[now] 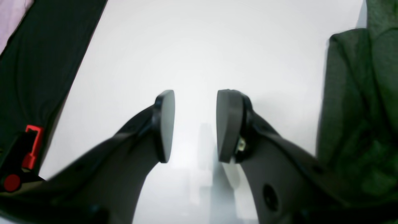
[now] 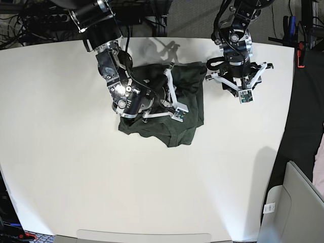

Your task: Fold the T-shirt properly

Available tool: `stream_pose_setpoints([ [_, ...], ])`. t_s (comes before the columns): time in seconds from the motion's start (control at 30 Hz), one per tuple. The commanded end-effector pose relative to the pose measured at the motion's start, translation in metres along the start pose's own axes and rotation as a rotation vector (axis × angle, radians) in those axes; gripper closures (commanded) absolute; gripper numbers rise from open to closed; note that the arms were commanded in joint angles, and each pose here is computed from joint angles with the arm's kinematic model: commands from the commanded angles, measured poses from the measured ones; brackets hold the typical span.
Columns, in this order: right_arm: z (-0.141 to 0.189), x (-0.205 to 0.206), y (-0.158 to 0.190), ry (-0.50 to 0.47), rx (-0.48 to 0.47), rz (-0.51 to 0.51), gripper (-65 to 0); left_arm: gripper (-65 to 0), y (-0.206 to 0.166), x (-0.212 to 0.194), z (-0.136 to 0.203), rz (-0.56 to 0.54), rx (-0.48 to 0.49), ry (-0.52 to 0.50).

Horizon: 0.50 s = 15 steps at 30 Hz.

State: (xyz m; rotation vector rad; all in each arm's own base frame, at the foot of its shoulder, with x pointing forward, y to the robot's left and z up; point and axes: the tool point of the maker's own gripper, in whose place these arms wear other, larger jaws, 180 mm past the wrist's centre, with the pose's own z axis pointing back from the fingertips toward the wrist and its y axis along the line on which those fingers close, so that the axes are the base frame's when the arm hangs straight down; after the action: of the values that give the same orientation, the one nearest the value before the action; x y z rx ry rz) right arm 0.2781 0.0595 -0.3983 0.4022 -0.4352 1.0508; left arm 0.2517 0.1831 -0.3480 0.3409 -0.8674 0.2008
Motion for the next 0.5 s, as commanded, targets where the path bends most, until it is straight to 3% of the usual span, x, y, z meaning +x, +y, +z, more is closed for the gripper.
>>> stream_pose_setpoints([
  [0.0,0.000,-0.022,-0.017,0.097,-0.064,0.011,-6.2,-20.2,0.004,0.016,0.001,0.005,0.014,-0.059],
  [0.13,0.010,-0.041,-0.044,0.125,-0.133,0.015,-6.1,-20.2,0.004,0.016,0.001,0.005,0.014,-0.060],
  [0.37,0.039,-0.069,-0.099,0.137,-0.234,-0.116,-6.1,-20.2,0.003,0.016,0.001,0.006,0.014,-0.061],
  [0.47,0.051,-0.072,-0.120,0.140,-0.276,-0.111,-6.1,-20.2,0.003,0.017,0.001,0.007,0.014,-0.062],
])
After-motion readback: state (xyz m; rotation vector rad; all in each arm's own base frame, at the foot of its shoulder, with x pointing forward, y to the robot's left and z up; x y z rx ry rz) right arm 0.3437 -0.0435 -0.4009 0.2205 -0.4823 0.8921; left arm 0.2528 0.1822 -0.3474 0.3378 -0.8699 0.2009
